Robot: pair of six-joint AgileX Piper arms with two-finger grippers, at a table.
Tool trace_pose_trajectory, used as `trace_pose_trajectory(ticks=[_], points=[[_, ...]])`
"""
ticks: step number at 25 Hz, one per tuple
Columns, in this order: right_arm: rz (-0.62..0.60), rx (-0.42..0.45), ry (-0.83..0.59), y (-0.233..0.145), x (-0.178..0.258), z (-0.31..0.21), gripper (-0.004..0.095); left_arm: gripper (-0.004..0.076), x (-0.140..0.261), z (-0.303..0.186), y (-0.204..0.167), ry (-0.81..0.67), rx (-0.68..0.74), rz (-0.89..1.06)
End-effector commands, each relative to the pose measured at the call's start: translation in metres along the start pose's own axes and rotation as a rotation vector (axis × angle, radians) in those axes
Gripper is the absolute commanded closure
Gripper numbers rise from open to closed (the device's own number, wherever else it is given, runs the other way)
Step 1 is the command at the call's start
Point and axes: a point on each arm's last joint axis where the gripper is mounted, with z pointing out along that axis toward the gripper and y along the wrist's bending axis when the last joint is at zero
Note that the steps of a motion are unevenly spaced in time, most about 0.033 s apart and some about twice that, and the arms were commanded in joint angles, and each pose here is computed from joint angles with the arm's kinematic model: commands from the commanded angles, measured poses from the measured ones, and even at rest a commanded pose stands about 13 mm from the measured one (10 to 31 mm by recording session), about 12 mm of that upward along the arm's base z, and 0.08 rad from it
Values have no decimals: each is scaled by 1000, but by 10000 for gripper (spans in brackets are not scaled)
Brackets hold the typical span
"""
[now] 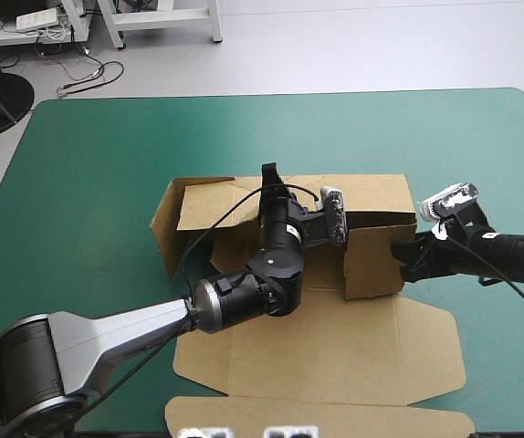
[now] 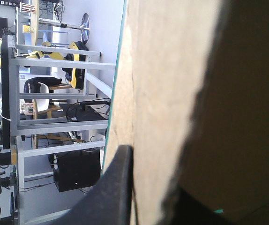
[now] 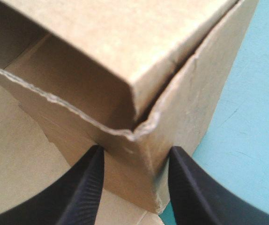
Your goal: Fold the box
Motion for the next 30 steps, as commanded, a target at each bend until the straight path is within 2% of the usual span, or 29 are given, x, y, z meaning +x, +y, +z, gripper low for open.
trace_pose_trajectory(ticks=[1,4,7,11,15,17,25,26,30], points=[[18,4,-63,-5,-11,1,500,733,-4,-6,-7,-33,99,-82],[59,49,-73,-14,-12,7,558,734,-3,-6,-7,-32,98,-61],[69,87,-97,-19,-14,8,786,733,-3,-6,-7,-33,97,-58],[69,83,-94,-18,-14,8,916,733,-3,-6,-6,-32,91,-54],[58,65,-81,-17,-13,9,917,723,-3,-6,-6,-30,91,-54],[57,66,-80,-17,-13,9,917,689,-3,-6,-6,-30,91,-54],[16,70,-39,-17,-10,9,915,301,-3,-6,1,-32,12,6],[15,70,-38,-17,-9,9,915,272,-4,-6,3,-37,-7,20],[17,70,-38,-17,-9,9,915,269,-3,-6,5,-30,-36,31]])
